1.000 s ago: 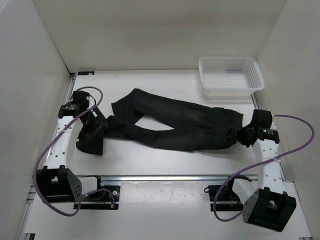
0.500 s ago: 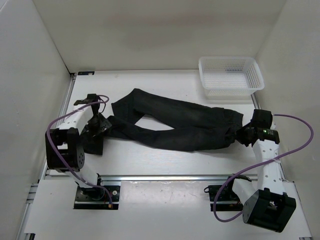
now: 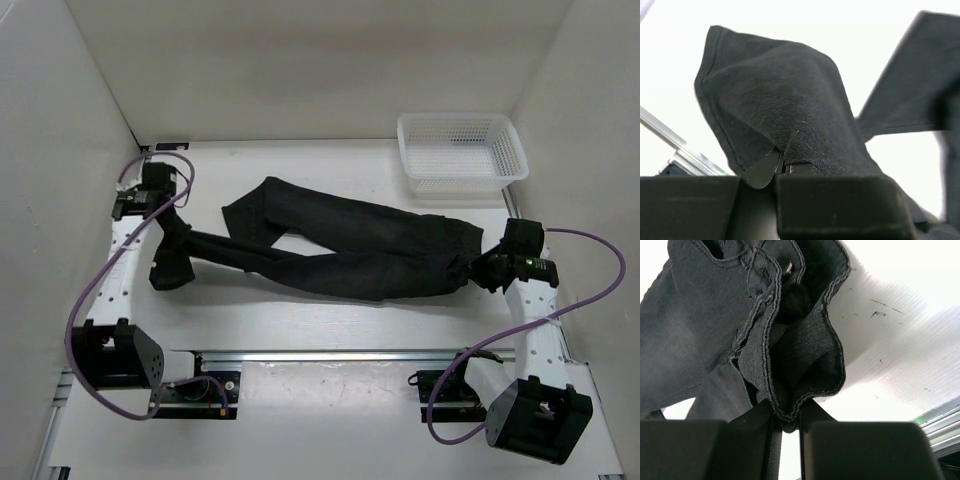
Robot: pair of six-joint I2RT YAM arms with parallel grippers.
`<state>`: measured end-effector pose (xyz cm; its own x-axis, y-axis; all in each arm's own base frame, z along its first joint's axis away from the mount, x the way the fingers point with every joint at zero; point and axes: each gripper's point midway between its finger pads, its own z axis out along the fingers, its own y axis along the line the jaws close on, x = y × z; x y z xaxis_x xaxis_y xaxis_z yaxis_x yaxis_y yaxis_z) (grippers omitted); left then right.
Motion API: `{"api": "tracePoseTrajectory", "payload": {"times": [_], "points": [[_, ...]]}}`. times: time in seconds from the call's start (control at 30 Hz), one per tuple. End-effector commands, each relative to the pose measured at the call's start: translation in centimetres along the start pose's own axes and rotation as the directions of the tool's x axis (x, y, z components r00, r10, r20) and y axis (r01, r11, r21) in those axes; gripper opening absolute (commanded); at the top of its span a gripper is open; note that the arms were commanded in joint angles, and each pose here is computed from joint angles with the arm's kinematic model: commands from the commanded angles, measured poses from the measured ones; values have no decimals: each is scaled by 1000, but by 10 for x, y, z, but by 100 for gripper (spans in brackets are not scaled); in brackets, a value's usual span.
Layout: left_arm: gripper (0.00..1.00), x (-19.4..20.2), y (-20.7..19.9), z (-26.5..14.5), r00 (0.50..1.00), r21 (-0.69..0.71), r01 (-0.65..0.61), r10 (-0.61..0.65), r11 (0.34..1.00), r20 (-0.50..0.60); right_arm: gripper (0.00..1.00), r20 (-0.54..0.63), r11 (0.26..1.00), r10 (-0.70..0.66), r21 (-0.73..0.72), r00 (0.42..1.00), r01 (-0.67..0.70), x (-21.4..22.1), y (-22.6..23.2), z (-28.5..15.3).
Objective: Fold and stack the trousers
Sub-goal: Flatten the trousers out
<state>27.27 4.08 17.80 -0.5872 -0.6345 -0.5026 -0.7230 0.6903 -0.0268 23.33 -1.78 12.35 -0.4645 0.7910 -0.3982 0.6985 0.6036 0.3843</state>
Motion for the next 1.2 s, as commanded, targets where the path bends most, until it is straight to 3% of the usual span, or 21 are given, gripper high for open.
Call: {"api": "tracePoseTrajectory", "payload": {"times": [0.0, 0.1, 0.13, 0.17, 0.2, 0.23, 0.27, 0.3, 0.33, 0.43, 0.47, 0.53, 0.57, 0.6, 0.63, 0.73, 0.77, 0.83, 0.87, 1.03, 1.17], "points": [[10, -25, 12, -41, 997, 10, -21, 20, 1000, 70, 0, 46, 999, -6, -52, 999, 8, -16, 16, -7], [14, -56, -6, -62, 987, 76, -106, 96, 991, 131, 0, 52, 999, -5, -45, 999, 8, -17, 15, -7], [25, -72, -16, -68, 982, 91, -120, 104, 989, 160, 0, 59, 999, -5, -51, 998, 8, -18, 16, -7], [47, -79, -26, -63, 982, 95, -132, 116, 987, 151, 0, 51, 999, -5, -44, 999, 8, -16, 13, -5], [85, -82, -43, -33, 985, 54, -154, 149, 987, 87, 0, 51, 999, -5, -44, 999, 8, -17, 14, -3], [100, -112, -58, -33, 982, 71, -146, 136, 987, 134, 0, 51, 999, -5, -44, 999, 8, -17, 14, -3], [100, -119, -67, -21, 984, 65, -158, 152, 985, 95, 0, 45, 999, -6, -38, 999, 7, -14, 12, -1], [100, -111, -77, 24, 982, -1, -185, 185, 983, -38, 0, 51, 999, -5, -44, 999, 8, -16, 13, -1], [100, -116, -82, 25, 983, -15, -175, 174, 984, -62, 0, 57, 999, -5, -38, 998, 7, -17, 12, -1], [100, -148, -94, -7, 990, 55, -129, 126, 990, 63, 0, 63, 999, -17, -29, 998, 19, -17, 10, -2], [100, -137, -89, -1, 992, 68, -128, 126, 990, 27, 0, 75, 999, -26, -38, 997, 29, -18, 10, -5], [78, -141, -86, -21, 991, 139, -113, 101, 984, 90, 0, 74, 999, -26, -23, 997, 28, -14, 4, -3], [54, -120, -74, -5, 993, 112, -116, 113, 987, 32, 0, 74, 999, -26, -23, 997, 28, -14, 4, -3], [11, -115, -64, -1, 994, 102, -106, 104, 989, 26, 0, 65, 999, -36, -15, 997, 37, -13, 3, 0], [10, -109, -56, -10, 994, 113, -101, 96, 988, 45, 0, 58, 999, -36, -23, 998, 37, -12, 4, -1], [13, -61, -42, 9, 991, 142, -114, 122, 983, -52, 0, 51, 999, -36, -31, 998, 38, -11, 6, -1], [26, -49, -39, 14, 989, 146, -117, 129, 982, -77, 0, 58, 999, -36, -37, 998, 38, -12, 7, -1], [71, -16, -34, 29, 976, 151, -138, 160, 979, -147, 0, 51, 998, -36, -45, 998, 38, -11, 9, -1], [100, -7, -29, 33, 973, 125, -144, 164, 982, -160, 0, 43, 998, -47, -38, 998, 49, -10, 7, 1], [95, 35, -22, 60, 958, 112, -118, 143, 987, -247, 0, 43, 998, -47, -38, 998, 49, -10, 7, 1], [91, 42, -15, 86, 951, 22, -129, 130, 991, -279, 0, 44, 997, -47, -50, 998, 49, -11, 10, 1]]}}
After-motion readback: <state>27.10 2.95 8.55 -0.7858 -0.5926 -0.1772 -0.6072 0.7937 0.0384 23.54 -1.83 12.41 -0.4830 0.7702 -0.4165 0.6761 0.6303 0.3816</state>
